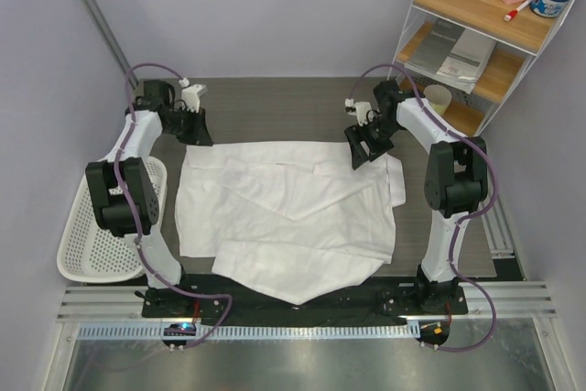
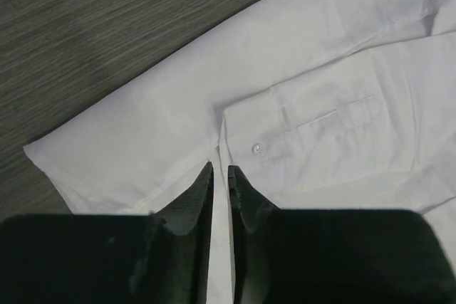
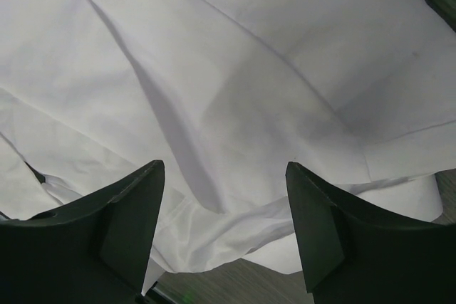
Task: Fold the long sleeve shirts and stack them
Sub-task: Fold the shirt
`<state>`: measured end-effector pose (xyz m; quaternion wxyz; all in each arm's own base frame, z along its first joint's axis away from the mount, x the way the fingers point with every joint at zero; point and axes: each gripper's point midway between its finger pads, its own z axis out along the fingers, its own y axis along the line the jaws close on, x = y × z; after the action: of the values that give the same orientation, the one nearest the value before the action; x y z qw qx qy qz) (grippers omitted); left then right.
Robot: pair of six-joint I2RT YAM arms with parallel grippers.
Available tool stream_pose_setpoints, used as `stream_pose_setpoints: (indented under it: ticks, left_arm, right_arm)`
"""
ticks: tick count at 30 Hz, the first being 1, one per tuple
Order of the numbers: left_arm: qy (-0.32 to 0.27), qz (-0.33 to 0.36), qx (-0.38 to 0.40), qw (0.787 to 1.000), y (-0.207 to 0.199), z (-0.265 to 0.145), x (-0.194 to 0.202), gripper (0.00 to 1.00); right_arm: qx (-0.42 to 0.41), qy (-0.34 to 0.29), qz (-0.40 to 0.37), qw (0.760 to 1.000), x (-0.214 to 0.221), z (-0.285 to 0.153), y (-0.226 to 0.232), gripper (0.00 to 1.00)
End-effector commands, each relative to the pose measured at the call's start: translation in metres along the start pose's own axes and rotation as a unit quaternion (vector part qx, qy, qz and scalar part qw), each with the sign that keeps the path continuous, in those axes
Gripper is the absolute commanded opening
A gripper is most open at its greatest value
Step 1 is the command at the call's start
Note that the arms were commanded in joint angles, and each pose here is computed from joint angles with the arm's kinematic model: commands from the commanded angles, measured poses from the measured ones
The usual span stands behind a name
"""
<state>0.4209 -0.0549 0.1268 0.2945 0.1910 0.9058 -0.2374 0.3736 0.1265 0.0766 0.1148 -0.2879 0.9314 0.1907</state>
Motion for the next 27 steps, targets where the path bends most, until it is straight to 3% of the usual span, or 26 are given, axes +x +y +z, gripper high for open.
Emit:
stream_pose_setpoints:
  ticks: [1, 4, 10, 20, 27]
  left_arm:
    - [0.01, -0.005, 0.048, 0.999, -0.012, 0.016, 0.001, 0.3]
    - [0.033, 0.007, 0.064, 0.997, -0.014, 0.032, 0.006, 0.44]
    - [0.085, 0.021, 0.08, 0.993, -0.007, 0.054, 0.019, 0.54]
    - [0.11, 0.04, 0.066, 0.991, 0.007, 0.07, 0.035, 0.53]
    - [0.123, 0.056, 0.082, 0.987, -0.006, 0.085, 0.044, 0.52]
  right_arm:
    - [0.0, -0.017, -0.008, 1.0, -0.012, -0.009, 0.0, 0.75]
    - [0.001, -0.016, -0.007, 1.0, -0.012, -0.01, 0.0, 0.75]
    - [0.002, -0.013, -0.005, 1.0, -0.011, -0.009, -0.001, 0.76]
    - [0.0, -0.007, -0.004, 1.0, -0.009, -0.007, -0.002, 0.77]
    - [-0.001, -0.005, -0.003, 1.0, -0.008, -0.008, -0.001, 0.77]
